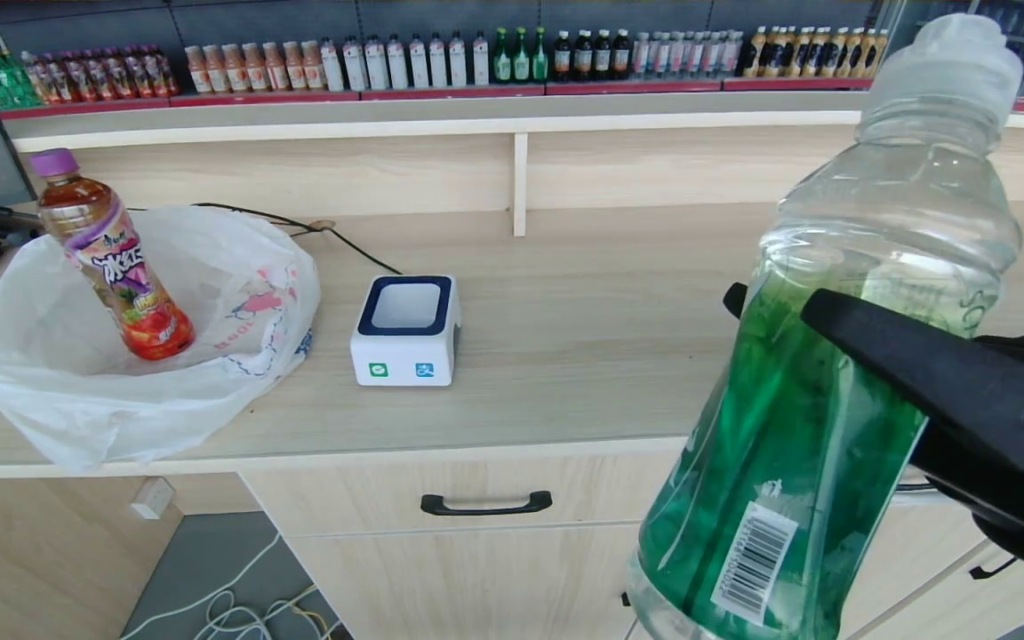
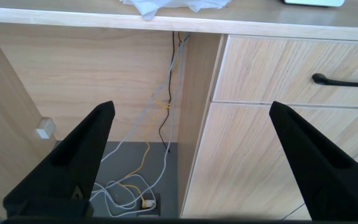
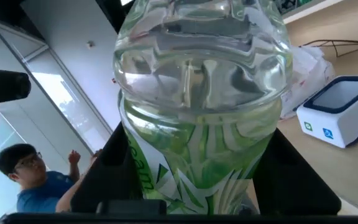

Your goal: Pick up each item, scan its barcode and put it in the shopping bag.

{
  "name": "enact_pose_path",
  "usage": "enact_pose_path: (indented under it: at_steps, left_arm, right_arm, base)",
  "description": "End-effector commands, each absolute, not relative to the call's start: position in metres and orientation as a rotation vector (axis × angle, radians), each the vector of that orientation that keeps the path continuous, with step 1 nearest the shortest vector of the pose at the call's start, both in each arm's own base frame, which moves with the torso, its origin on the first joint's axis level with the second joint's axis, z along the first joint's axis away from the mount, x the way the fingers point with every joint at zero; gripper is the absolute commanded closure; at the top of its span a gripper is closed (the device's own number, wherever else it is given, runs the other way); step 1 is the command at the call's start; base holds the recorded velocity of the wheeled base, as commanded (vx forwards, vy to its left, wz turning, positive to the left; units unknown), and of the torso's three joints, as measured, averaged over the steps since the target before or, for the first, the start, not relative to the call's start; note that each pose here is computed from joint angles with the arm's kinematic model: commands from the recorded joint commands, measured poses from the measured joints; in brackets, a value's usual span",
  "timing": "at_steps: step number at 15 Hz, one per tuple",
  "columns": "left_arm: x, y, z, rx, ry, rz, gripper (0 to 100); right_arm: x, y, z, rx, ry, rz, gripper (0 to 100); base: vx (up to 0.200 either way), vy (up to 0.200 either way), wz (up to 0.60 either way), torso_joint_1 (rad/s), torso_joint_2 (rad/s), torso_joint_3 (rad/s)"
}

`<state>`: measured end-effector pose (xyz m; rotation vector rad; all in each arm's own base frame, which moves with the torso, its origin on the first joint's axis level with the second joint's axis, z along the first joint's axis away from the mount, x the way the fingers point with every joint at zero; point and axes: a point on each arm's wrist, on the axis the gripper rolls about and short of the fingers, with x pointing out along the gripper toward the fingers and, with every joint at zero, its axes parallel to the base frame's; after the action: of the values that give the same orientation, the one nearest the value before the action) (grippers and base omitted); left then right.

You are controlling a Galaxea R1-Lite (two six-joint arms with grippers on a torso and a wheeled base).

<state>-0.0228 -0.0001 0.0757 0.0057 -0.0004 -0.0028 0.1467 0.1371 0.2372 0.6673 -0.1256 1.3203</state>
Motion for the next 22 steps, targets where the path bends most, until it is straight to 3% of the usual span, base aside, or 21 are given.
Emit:
enact_pose_path:
  at_steps: [1, 6, 14, 22]
  left_arm:
    - [-0.023, 0.0, 0.076, 0.006, -0.002, -0.003, 0]
    - [-0.023, 0.0, 0.076, 0.006, -0.002, -0.003, 0]
    - [-0.023, 0.0, 0.075, 0.006, 0.0, -0.003, 0]
    - [-0.023, 0.0, 0.075, 0.006, 0.0, -0.003, 0]
  right_arm:
    - [0.15, 0.14, 0.241, 0.681, -0.129, 1.326, 100]
    - [0.124, 0.145, 0.265, 0.819, -0.111, 1.483, 100]
    - [0.163, 0.164, 0.256, 0.824, -0.066, 1.407, 100]
    - [0.165, 0.166, 0.254, 0.823, -0.057, 1.401, 100]
  base:
    - [0.0, 0.0, 0.0, 0.0, 0.0, 0.0]
    - [0.0, 0.0, 0.0, 0.0, 0.0, 0.0]
    - [0.0, 0.0, 0.0, 0.0, 0.0, 0.0]
    - [0.0, 0.0, 0.0, 0.0, 0.0, 0.0]
